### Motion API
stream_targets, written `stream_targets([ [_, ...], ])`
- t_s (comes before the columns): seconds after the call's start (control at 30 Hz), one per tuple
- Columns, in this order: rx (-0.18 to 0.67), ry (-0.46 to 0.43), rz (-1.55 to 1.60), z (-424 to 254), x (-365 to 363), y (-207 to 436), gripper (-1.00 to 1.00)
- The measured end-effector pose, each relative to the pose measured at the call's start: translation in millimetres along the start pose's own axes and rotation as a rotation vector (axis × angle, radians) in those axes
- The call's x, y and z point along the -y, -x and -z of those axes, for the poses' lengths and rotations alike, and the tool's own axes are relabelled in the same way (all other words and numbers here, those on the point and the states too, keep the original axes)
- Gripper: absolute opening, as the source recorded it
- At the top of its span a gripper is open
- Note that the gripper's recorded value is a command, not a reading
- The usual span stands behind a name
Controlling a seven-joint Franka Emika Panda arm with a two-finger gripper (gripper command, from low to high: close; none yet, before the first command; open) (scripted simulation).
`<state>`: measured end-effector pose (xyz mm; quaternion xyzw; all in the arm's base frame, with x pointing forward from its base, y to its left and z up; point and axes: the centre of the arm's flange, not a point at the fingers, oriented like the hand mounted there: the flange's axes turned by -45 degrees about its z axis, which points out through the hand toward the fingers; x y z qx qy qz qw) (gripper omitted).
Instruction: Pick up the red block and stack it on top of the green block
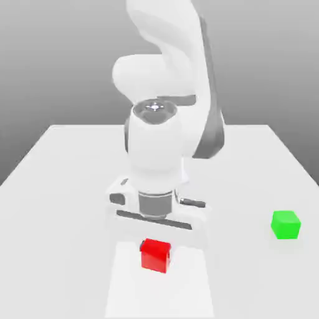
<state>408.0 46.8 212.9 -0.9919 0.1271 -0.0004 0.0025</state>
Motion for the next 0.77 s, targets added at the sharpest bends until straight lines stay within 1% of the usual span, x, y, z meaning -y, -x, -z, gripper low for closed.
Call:
stream_targets([
  [0.1, 0.002, -0.005, 0.048, 9, 67, 35, -1.0],
  [0.23, 0.004, -0.006, 0.099, 19, 143, 99, -1.0],
  [0.43, 0.001, 0.002, 0.16, 30, 217, 214, -1.0],
  [0.63, -0.003, 0.004, 0.137, -20, 221, 220, -1.0],
  [0.67, -0.002, 0.004, 0.138, -29, 220, 220, 1.0],
  [0.77, -0.002, 0.004, 0.138, -29, 220, 220, 1.0],
])
